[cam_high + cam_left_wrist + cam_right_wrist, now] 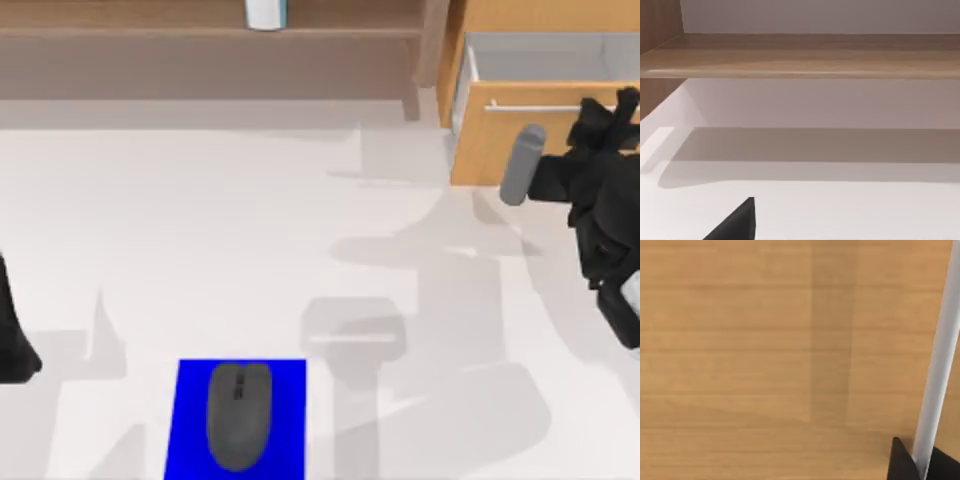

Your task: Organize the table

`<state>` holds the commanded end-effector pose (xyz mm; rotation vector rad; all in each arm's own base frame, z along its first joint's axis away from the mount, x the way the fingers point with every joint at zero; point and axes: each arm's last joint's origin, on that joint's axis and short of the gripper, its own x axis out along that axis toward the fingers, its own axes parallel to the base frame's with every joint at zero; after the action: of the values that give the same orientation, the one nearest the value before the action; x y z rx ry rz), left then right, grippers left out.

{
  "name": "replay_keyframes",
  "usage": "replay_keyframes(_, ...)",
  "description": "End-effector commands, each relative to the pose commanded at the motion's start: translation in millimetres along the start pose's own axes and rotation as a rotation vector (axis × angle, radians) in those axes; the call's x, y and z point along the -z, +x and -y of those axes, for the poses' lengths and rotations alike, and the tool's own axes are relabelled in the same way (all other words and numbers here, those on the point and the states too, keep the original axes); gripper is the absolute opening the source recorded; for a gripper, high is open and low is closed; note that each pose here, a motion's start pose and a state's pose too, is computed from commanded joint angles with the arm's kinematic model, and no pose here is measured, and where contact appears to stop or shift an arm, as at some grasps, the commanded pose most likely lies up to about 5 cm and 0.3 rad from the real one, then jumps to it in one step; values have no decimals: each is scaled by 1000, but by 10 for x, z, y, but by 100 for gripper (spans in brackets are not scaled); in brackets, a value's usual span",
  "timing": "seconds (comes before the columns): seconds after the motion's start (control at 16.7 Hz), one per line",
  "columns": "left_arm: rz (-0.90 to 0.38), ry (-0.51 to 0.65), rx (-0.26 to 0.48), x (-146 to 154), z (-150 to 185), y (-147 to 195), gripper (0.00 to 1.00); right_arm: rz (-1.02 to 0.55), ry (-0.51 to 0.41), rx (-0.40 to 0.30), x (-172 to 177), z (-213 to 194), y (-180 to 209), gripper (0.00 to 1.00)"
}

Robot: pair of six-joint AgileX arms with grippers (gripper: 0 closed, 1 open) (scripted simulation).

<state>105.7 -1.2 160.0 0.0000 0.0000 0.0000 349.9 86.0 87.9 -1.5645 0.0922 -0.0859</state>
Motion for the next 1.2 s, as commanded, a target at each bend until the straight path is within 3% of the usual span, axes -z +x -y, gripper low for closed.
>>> replay_keyframes(0.24,0,0,0,0,0,0,100,7,-2,-3,-30,4,267,0)
replay_keyframes(0.6,0,0,0,0,0,0,100,0,1,-7,-24,-1,309,0)
replay_keyframes(1.2,0,0,0,0,0,0,100,7,1,-5,-100,7,896,0)
